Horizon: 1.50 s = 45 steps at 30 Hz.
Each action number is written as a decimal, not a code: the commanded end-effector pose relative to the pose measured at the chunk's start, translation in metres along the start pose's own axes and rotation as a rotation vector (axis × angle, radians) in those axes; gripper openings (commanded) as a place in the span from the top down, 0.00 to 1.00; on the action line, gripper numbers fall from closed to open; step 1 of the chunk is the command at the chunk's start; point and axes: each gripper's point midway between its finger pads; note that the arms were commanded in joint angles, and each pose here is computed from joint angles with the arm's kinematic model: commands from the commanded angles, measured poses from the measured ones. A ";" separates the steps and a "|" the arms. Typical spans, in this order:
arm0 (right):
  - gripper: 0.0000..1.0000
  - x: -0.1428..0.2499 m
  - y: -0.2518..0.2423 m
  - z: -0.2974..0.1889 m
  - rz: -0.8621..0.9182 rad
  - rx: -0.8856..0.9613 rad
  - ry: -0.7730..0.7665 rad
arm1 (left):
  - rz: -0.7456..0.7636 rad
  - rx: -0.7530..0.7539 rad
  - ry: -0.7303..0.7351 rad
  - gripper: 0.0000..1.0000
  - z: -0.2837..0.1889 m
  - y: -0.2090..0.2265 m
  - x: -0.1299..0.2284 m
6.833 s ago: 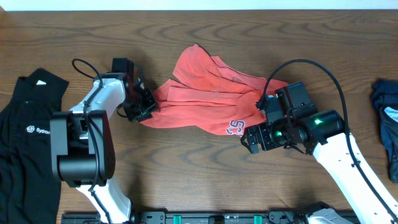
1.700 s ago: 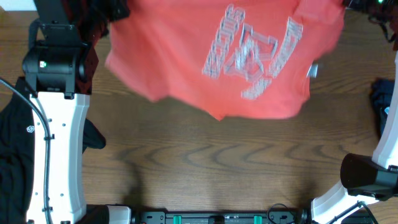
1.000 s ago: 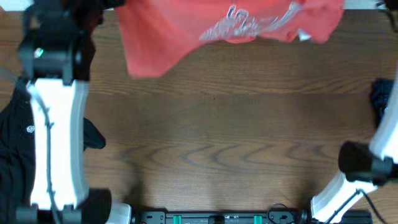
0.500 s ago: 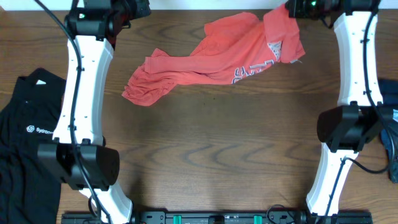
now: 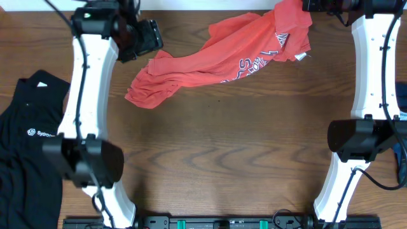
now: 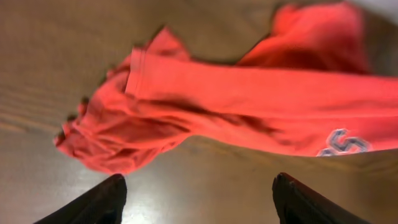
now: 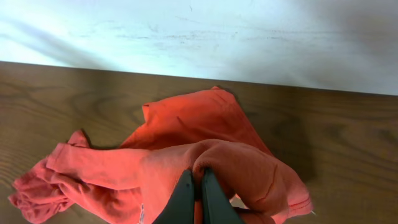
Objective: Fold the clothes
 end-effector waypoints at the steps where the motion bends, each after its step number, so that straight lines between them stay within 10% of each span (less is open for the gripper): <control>1: 0.99 -0.005 0.013 -0.011 -0.023 -0.011 -0.022 | -0.035 -0.017 0.138 0.32 0.052 0.017 0.018; 5: 0.99 0.000 0.017 -0.010 -0.025 -0.014 -0.005 | -0.055 0.020 0.206 0.53 0.094 0.019 0.025; 31: 0.99 0.007 0.018 -0.009 -0.060 -0.009 0.021 | -0.263 -0.110 0.260 0.43 0.156 0.092 0.032; 45: 0.99 0.006 0.013 -0.009 -0.060 0.020 0.017 | -0.228 0.000 0.226 0.43 0.162 0.056 0.022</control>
Point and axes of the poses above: each gripper's point midway between its finger pads, its own z axis out along the fingers, its own y axis along the line the jaws close on, x = y × z, and after that the axes turned 10 degrees about z, right-handed
